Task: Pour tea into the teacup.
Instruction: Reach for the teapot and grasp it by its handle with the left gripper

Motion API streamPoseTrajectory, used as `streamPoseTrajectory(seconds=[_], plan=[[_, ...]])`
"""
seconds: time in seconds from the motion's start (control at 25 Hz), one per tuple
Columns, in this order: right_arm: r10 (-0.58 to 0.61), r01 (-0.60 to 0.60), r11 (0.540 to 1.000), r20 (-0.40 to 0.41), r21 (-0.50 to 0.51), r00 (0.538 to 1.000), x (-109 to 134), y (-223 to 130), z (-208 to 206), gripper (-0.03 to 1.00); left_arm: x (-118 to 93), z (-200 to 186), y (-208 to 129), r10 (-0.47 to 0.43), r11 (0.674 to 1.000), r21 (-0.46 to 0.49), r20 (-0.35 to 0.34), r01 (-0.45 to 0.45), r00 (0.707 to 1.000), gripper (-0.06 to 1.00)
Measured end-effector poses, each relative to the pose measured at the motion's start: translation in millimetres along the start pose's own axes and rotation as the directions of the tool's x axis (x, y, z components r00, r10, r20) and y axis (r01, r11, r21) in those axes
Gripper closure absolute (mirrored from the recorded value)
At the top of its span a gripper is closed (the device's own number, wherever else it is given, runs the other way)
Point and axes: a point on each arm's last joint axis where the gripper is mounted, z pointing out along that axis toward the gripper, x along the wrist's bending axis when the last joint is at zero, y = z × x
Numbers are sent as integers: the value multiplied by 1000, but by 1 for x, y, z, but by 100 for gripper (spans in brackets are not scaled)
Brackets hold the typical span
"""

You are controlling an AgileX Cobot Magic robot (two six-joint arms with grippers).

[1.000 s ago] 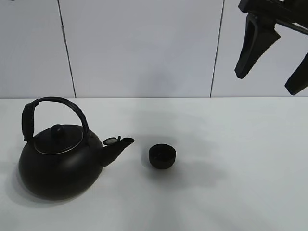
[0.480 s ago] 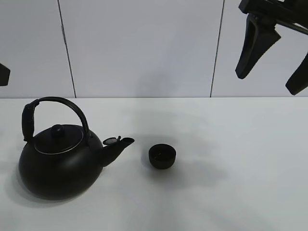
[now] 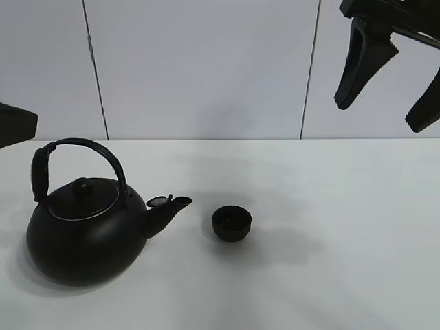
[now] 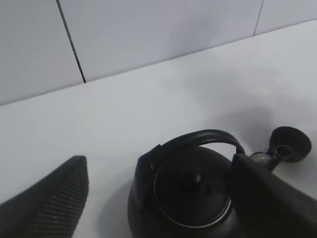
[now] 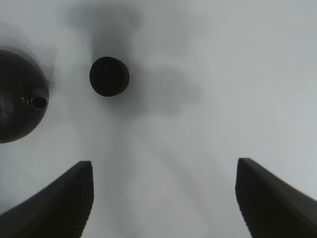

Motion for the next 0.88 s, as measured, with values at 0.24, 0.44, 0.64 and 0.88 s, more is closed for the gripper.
streamPoseTrajectory(seconds=[0.24,0.44,0.64,0.88], plan=[[0,0,1000,0,-2,1000,0,0,0,42,-1,-4,-15,11,998,-59,-17,-12,1000,38],[0,0,1000,0,-3,1000,0,0,0,42,-5,6,-28,0,999,-46,4,0,1000,38],[0,0,1000,0,-3,1000,0,0,0,42,-10,31,-43,37,999,-25,-4,-37,999,38],[0,0,1000,-1,-3,1000,0,0,0,42,-11,53,-60,73,997,-27,-49,-74,996,38]])
